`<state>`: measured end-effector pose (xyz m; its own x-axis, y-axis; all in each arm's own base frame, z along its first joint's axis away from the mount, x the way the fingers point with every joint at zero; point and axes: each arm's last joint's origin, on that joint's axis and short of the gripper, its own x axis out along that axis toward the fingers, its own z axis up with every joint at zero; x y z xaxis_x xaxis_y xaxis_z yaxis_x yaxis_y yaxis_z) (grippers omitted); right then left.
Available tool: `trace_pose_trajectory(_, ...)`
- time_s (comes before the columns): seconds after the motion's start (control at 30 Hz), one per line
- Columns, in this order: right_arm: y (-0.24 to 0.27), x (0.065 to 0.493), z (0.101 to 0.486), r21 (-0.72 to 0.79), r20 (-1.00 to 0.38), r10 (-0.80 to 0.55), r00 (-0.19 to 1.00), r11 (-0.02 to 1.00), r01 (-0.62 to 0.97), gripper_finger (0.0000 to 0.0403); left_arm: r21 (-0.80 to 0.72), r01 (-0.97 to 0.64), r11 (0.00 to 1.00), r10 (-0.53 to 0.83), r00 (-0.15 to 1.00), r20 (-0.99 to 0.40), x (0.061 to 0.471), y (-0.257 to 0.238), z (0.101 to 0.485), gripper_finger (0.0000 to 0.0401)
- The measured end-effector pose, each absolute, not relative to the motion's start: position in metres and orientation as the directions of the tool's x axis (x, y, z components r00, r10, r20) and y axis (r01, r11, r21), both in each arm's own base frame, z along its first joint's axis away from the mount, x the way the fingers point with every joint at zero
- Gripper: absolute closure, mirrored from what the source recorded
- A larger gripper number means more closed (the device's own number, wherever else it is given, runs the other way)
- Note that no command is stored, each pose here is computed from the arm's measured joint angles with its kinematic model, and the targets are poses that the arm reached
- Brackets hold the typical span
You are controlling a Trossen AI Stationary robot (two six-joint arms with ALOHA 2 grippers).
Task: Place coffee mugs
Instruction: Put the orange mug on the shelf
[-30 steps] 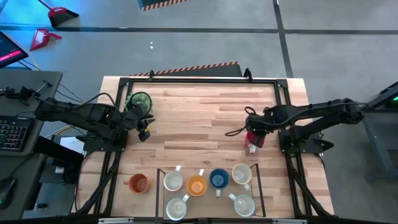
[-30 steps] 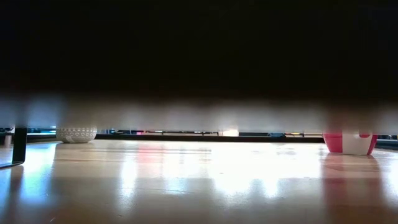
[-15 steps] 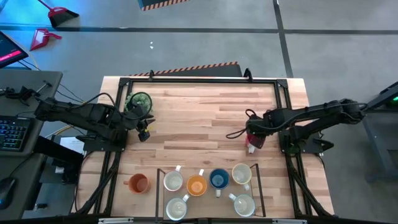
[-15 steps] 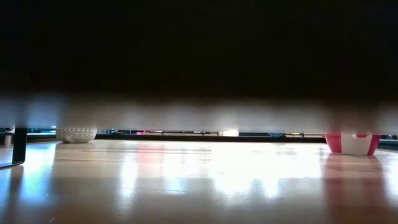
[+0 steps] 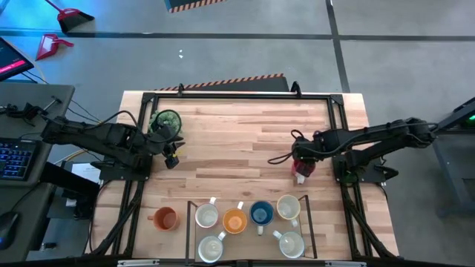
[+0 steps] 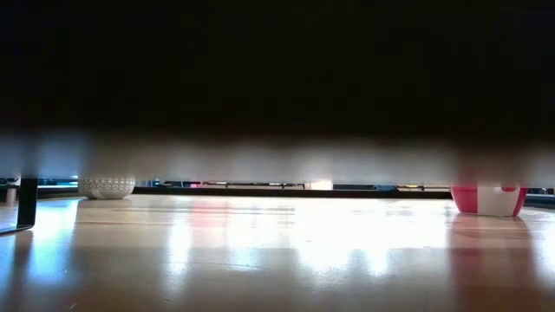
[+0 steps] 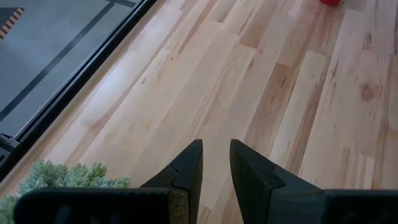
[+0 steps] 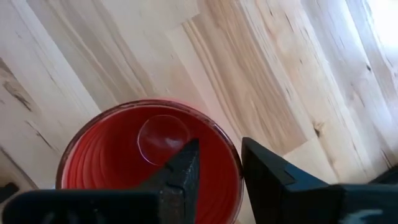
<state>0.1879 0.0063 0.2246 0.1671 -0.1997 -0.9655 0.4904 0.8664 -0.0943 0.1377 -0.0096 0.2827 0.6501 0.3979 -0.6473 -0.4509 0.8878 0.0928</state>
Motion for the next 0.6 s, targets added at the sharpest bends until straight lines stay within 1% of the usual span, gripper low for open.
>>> trace_pose_trajectory(0.13,0.006,0.189,0.223,-0.083,-0.965,-0.193,0.178,0.867,0.492,0.0311,0.093,-0.451,0.888,0.398,0.650,-0.647,0.138,-0.010,0.283,0.0330)
trace_pose_trajectory(0.3,0.008,0.185,0.200,-0.014,-0.977,-0.123,0.171,0.848,0.530,0.0311,0.091,-0.449,0.889,0.395,0.651,-0.648,0.138,-0.010,0.283,0.0330)
trace_pose_trajectory(0.4,0.008,0.181,0.191,-0.026,-0.978,-0.141,0.154,0.812,0.583,0.0311,0.092,-0.448,0.889,0.394,0.651,-0.649,0.138,-0.010,0.283,0.0330)
trace_pose_trajectory(0.6,0.008,0.182,0.184,0.006,-0.973,-0.128,0.190,0.814,0.581,0.0311,0.116,-0.427,0.897,0.394,0.651,-0.648,0.138,-0.010,0.283,0.0330)
